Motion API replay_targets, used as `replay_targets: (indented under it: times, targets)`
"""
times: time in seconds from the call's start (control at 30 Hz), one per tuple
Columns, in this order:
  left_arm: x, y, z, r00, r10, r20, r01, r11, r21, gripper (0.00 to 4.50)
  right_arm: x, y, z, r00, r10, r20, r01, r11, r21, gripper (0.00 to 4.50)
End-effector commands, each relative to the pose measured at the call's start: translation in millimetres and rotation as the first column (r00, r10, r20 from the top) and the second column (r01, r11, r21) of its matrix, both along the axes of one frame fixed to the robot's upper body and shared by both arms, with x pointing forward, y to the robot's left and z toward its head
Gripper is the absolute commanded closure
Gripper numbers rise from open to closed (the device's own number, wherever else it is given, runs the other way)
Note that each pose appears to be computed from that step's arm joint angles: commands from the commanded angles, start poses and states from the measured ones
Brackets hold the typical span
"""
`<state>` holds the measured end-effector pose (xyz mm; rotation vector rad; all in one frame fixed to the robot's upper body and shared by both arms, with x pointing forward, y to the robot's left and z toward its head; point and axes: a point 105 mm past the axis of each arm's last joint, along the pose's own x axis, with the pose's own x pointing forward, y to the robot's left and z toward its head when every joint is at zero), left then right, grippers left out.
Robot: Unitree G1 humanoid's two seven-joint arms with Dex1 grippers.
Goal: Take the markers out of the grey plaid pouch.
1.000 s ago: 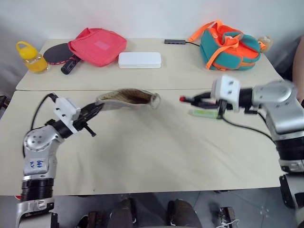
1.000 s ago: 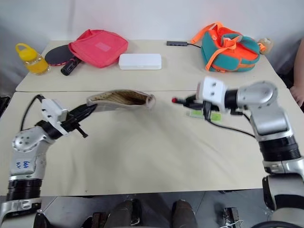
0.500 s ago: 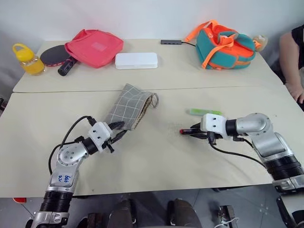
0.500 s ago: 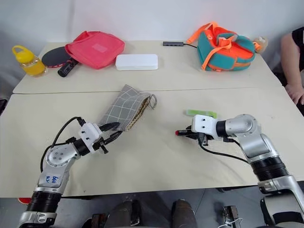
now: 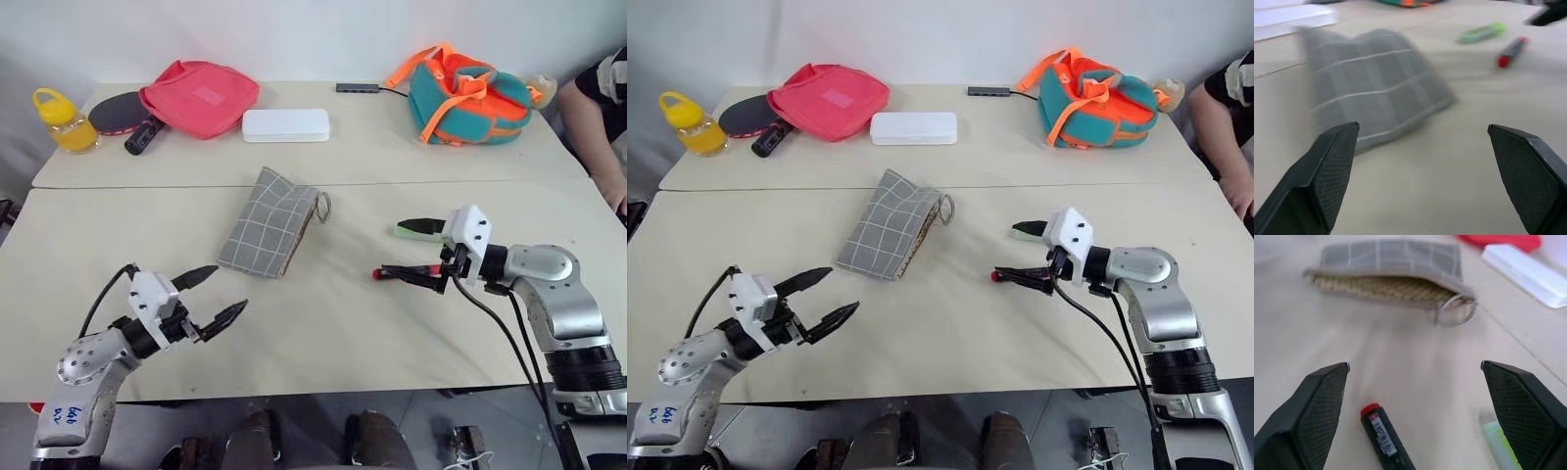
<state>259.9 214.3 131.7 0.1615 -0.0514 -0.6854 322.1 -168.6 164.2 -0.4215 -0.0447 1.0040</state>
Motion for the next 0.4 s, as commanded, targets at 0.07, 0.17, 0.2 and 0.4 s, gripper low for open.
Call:
replay_targets:
  times: [0.07, 0.17, 0.2, 0.4]
  targets:
    - [-10.6, 21.2, 3.0, 0.995, 0.096, 0.006, -0.096, 0.995, 0.031, 0.02, -7.7, -37.9, 0.0, 0.986, -0.149, 0.068, 0.145, 0.987, 0.062, 0.0]
    - [-16.1, 28.5, -0.3, 0.993, 0.119, 0.007, -0.119, 0.992, 0.032, 0.02, -12.5, -60.3, -7.6, 0.968, -0.224, 0.108, 0.222, 0.974, 0.033, 0.0]
    - [-16.9, 31.4, -2.4, 0.991, 0.133, -0.001, -0.132, 0.991, 0.027, 0.02, -15.7, -65.2, -11.3, 0.966, -0.233, 0.11, 0.232, 0.972, 0.019, 0.0]
    - [-18.6, 42.5, -14.8, 0.981, 0.191, -0.028, -0.19, 0.981, 0.031, 0.02, -22.4, -80.0, -25.6, 0.956, -0.282, 0.086, 0.281, 0.96, 0.019, 0.0]
